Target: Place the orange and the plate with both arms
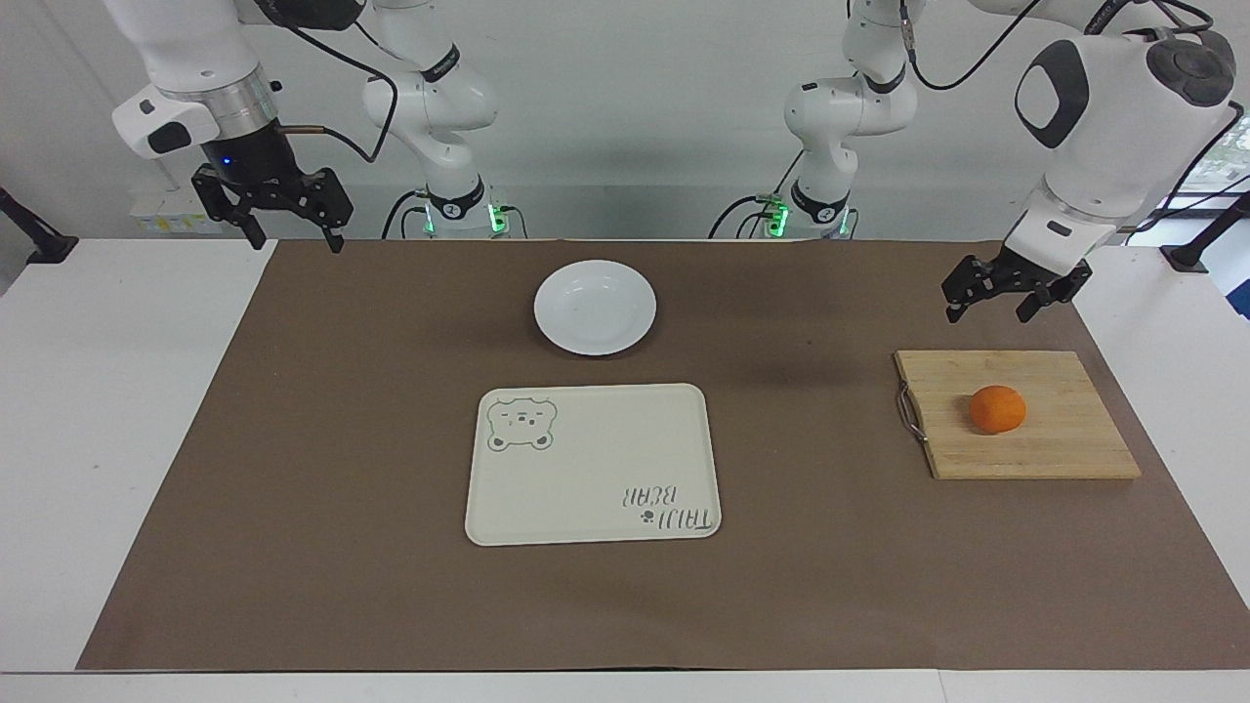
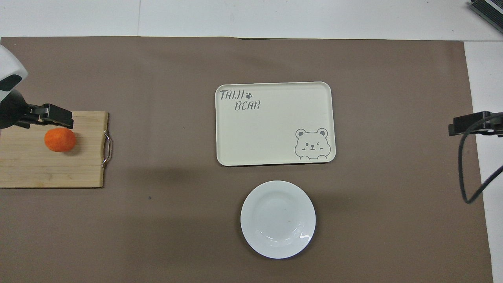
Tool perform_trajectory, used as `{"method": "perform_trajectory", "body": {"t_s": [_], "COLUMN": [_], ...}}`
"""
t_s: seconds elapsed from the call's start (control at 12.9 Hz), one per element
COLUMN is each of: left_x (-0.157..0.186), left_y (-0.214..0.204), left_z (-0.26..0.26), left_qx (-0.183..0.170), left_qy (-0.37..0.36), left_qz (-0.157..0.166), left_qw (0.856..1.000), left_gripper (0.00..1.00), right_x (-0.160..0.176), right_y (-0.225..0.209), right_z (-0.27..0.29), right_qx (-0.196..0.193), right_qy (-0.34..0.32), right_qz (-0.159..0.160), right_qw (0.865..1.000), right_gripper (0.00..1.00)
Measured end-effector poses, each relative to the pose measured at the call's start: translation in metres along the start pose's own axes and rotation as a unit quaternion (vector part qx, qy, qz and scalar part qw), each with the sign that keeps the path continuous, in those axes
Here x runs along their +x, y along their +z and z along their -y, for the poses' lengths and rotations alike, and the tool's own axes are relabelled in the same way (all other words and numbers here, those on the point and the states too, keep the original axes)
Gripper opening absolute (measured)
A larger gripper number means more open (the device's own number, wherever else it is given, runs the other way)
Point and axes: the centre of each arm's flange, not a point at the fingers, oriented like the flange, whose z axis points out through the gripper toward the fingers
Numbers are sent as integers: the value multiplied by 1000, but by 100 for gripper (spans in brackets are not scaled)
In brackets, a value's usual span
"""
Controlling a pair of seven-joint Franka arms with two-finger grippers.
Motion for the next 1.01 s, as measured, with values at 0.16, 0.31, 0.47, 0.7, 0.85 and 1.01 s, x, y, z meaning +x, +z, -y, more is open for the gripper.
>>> {"method": "perform_trajectory", "body": {"t_s": [0.16,0.31,0.47,0.7,0.85,1.01], "left_x": [5,11,19,23,22,17], "left_y": [31,65,99,125,137,152], "left_z": [24,39,54,75,84,96], "left_qx": [0,0,-3,-6,-7,-8], "left_qy": [2,-2,-12,-10,-13,-16], "left_qz": [-10,-11,-2,6,8,10], "left_qw": [1000,1000,1000,1000,1000,1000], "left_gripper": [100,100,100,100,100,100], "right_x": [0,0,0,0,0,0], "right_y": [0,0,0,0,0,0], "right_z": [0,0,0,0,0,0], "right_qx": [0,0,0,0,0,0], "right_qy": [0,0,0,0,0,0], "right_qz": [0,0,0,0,0,0], "right_qw": [1000,1000,1000,1000,1000,1000], "right_gripper": [100,100,100,100,100,100]}}
